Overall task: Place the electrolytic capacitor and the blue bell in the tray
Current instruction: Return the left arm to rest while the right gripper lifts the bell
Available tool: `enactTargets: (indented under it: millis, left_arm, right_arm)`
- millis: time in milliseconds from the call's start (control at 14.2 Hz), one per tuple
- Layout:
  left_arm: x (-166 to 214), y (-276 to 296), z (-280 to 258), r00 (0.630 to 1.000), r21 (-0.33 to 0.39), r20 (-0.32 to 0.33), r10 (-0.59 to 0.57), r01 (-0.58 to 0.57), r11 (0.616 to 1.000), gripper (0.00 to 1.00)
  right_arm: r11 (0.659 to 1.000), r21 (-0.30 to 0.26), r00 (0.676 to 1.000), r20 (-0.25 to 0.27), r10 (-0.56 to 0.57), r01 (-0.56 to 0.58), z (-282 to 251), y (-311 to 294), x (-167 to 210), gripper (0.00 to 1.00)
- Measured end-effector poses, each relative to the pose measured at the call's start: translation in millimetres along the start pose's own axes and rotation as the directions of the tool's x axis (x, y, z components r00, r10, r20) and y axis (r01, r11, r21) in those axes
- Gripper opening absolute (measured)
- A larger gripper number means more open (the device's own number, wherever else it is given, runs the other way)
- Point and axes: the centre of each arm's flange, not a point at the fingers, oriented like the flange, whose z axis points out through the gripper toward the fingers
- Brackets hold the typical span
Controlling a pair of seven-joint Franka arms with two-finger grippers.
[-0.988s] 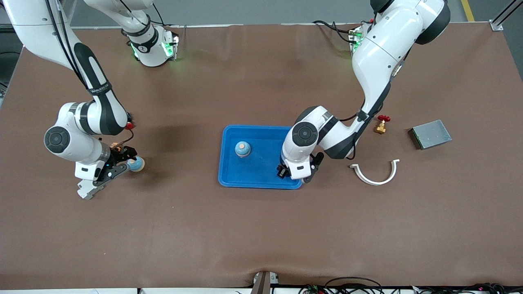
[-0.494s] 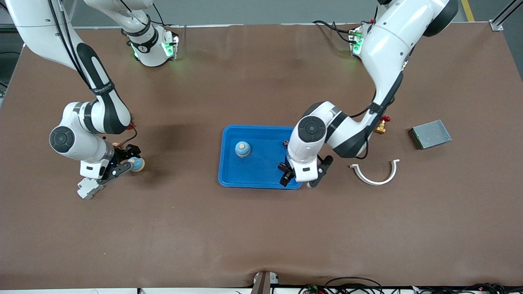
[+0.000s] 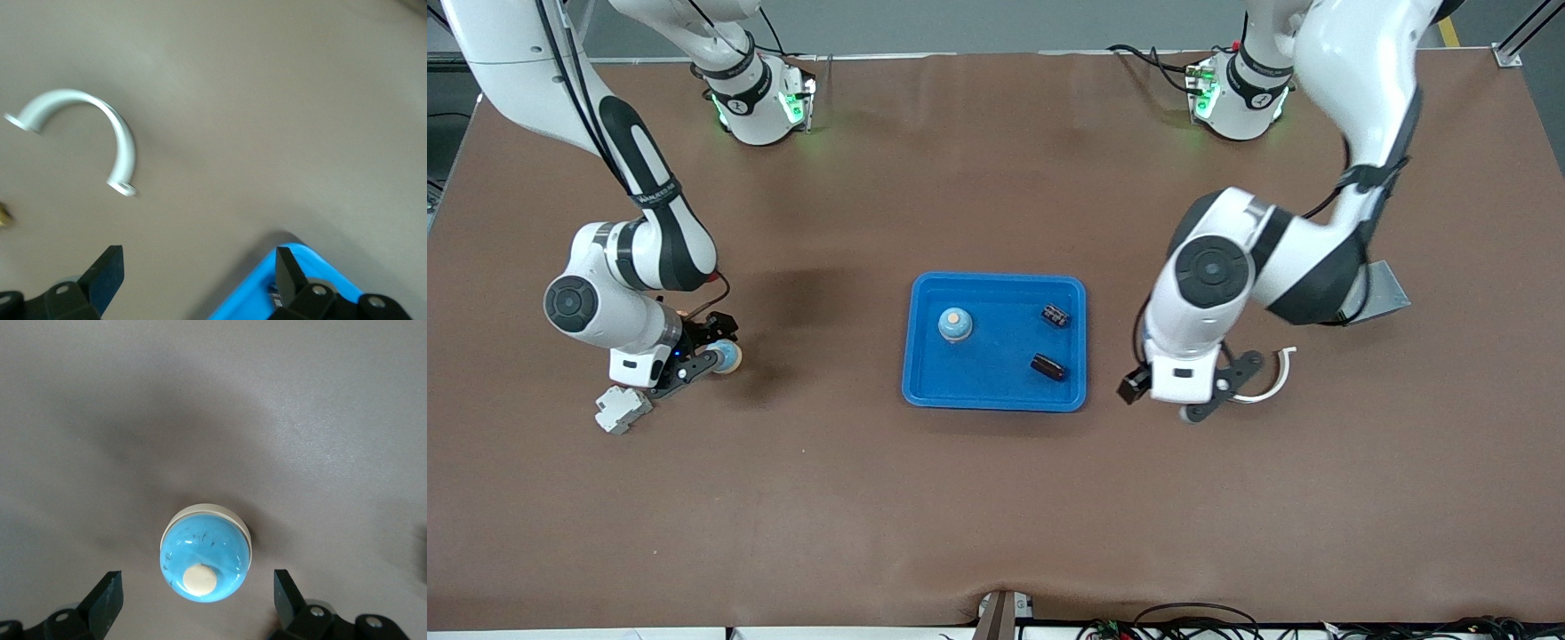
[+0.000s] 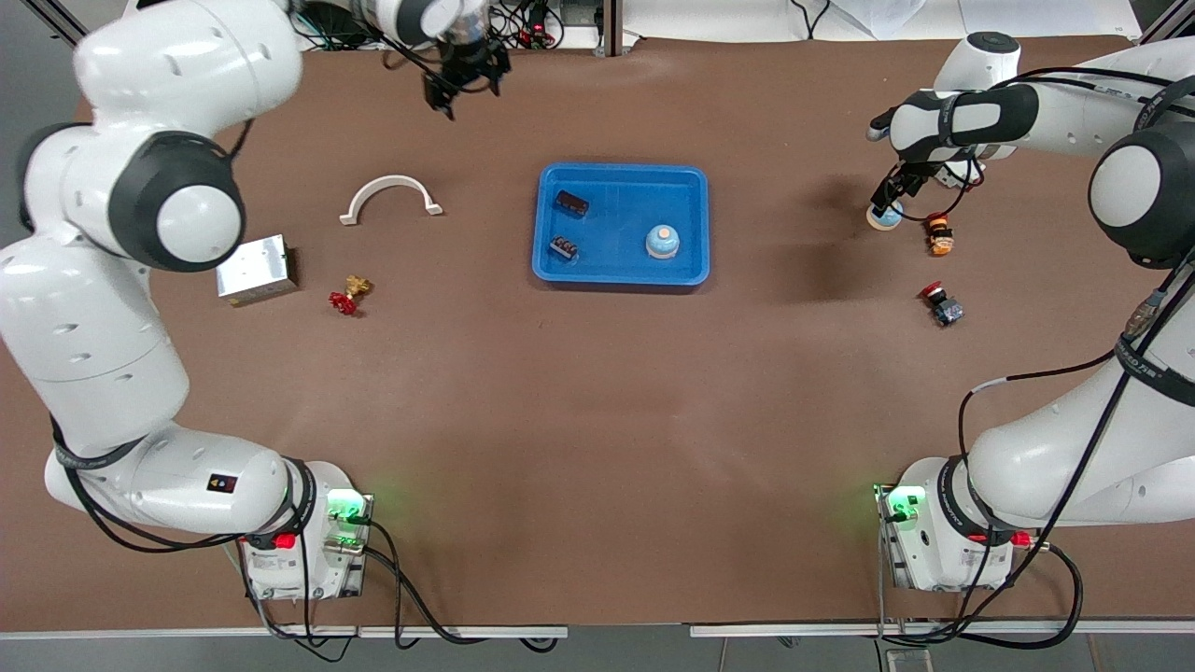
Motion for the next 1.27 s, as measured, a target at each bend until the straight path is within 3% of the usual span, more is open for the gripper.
enactTargets:
  millis: [353,635,918,1271]
  left_arm:
    - [43.2,-64.7,-83.5,0.997,0.028,-0.042,0.067,-0.066,0.997,1.00]
    - [77.8,-122.0,-140.5,0.995,-0.036,-0.033,0.099,-0.100,0.994,1.00]
    - [112.2,-189.7,-177.8,0.978,-0.041,-0.032,0.206,-0.207,0.978,1.00]
    - [111.7,-230.9,-203.4,0.942,-0.003,0.001,0.334,-0.334,0.942,1.00]
  right_arm:
    - [1.000,0.008,1.000,0.011,0.000,0.000,14.4,-0.7,-0.7,1.00]
    - [1.000,0.005,1.000,0.005,0.000,0.000,24.3,0.0,0.6,1.00]
    - [1.000,0.002,1.000,0.001,0.001,-0.001,26.4,0.6,1.2,1.00]
    - [1.000,0.000,1.000,-0.004,0.003,-0.003,30.9,1.4,1.6,1.00]
